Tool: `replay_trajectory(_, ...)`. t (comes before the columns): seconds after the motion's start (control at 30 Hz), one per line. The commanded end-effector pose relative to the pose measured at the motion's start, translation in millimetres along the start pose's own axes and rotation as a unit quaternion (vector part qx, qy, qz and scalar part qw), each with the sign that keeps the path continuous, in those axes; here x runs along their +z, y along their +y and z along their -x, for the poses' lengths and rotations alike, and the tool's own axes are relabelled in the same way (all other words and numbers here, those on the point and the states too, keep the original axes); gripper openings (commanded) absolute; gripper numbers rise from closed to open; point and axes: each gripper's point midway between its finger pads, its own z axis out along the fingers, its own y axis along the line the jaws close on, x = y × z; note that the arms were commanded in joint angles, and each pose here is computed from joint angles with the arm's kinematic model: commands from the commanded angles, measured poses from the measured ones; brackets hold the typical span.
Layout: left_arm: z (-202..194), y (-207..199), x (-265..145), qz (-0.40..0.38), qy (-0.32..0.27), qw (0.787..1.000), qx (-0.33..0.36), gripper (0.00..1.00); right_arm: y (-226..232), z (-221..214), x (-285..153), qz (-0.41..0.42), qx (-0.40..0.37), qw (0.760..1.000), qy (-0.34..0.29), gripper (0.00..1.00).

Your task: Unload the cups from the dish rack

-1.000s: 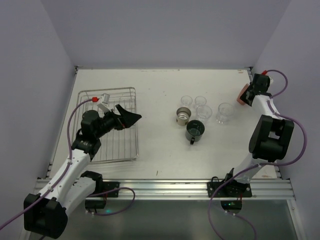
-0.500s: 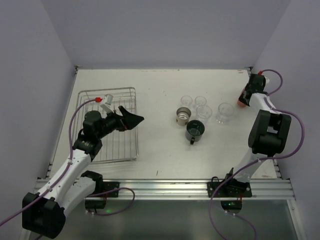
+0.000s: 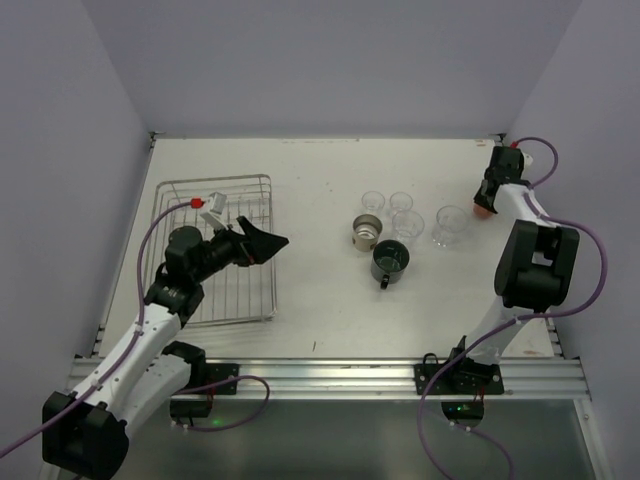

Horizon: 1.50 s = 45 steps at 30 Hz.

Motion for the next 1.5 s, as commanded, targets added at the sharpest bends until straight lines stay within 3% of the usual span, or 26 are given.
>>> replay_trajectory(0.0,-3.2,-4.9,-2.5,-0.013,0.000,1.000,0.012,1.00,2.9,12.1,-3.9,-0.009,0.004,1.000,-0.011,0.00)
replay_trajectory(0.53,-12.2,-6.5,-9.3,-0.023,0.007,1.000,0.011,1.00,-6.5,-56.4,-5.6,-0.040,-0.013,0.997,0.064,0.00)
replay_trajectory(1.47,-22.6,-5.4,-15.6,-0.024,0.024,0.999,0.013,1.00,-25.0,-80.5,-20.9,-0.081,0.004,0.992,0.097,0.00)
